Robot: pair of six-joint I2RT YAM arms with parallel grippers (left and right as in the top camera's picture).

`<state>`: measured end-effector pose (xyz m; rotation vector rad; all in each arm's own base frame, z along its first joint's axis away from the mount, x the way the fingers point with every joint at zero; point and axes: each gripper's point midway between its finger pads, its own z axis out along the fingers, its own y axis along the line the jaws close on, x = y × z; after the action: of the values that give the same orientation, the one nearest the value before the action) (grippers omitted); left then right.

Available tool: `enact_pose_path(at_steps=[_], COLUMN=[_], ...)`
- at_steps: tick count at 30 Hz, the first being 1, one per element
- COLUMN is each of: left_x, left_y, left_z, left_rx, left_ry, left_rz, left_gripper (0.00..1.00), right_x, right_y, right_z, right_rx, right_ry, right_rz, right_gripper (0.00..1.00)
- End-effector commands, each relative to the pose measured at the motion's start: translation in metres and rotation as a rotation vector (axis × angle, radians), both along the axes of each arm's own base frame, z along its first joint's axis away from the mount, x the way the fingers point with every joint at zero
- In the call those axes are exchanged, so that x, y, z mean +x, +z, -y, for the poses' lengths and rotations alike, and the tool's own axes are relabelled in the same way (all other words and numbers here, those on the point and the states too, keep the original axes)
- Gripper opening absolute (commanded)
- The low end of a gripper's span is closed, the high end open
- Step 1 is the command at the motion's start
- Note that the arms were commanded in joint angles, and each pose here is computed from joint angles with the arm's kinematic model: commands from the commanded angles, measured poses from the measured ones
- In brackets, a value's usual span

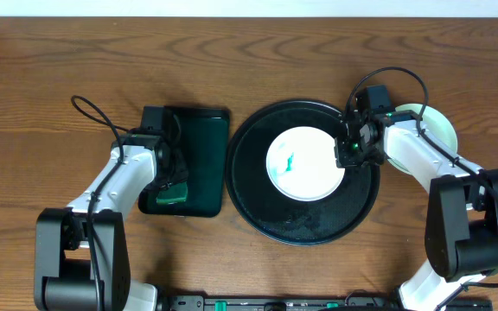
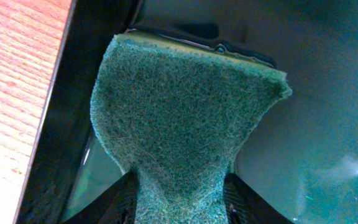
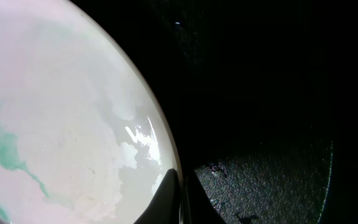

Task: Clean dirty plates on tray and stack at the side
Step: 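Lower left gripper into the green tray and grasp the sponge, then lift the sponge with left gripper out of the green tray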

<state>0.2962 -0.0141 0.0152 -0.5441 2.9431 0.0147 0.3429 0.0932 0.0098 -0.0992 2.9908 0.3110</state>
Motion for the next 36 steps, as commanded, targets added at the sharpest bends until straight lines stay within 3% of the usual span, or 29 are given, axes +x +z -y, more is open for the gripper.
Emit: enact_pose_path(at_steps=[1,17,22,24,25,30,36], left_x=[-0.007,-0.014,-0.018,-0.019,-0.019,-0.007,0.005], left_y=[-0.007,-0.012,-0.02,-0.023,-0.022,0.01,0.06], left_z=[-0.004,-0.004,-0.004,-0.004,-0.004,-0.003,0.009], left_rx=[0.021,0.022,0.021,0.021,0.02,0.013,-0.006], left_ry=[0.013,0.013,0.013,0.013,0.013,0.005,-0.113], left_rz=[-0.023,-0.039,-0.036,-0.036,-0.037,0.03,0.208], left_gripper=[0.46,0.4,0.27,0.08,0.07,0.07,0.07], right_x=[0.001,0.001,0.001,0.001,0.001,0.001,0.001], right_y=[0.004,0.004,0.004,0.004,0.004,0.004,0.004], right_z=[-0.009,-0.009,-0.009,-0.009,-0.009,-0.009,-0.009], right_rx=[0.008,0.007,0.007,0.008,0.008,0.008,0.008], right_ry=[0.033,0.033,0.033,0.033,0.033,0.033,0.033], right_rz=[0.011,0.01,0.01,0.011,0.011,0.011,0.011], right_gripper=[0.01,0.01,0.01,0.01,0.01,0.01,0.01])
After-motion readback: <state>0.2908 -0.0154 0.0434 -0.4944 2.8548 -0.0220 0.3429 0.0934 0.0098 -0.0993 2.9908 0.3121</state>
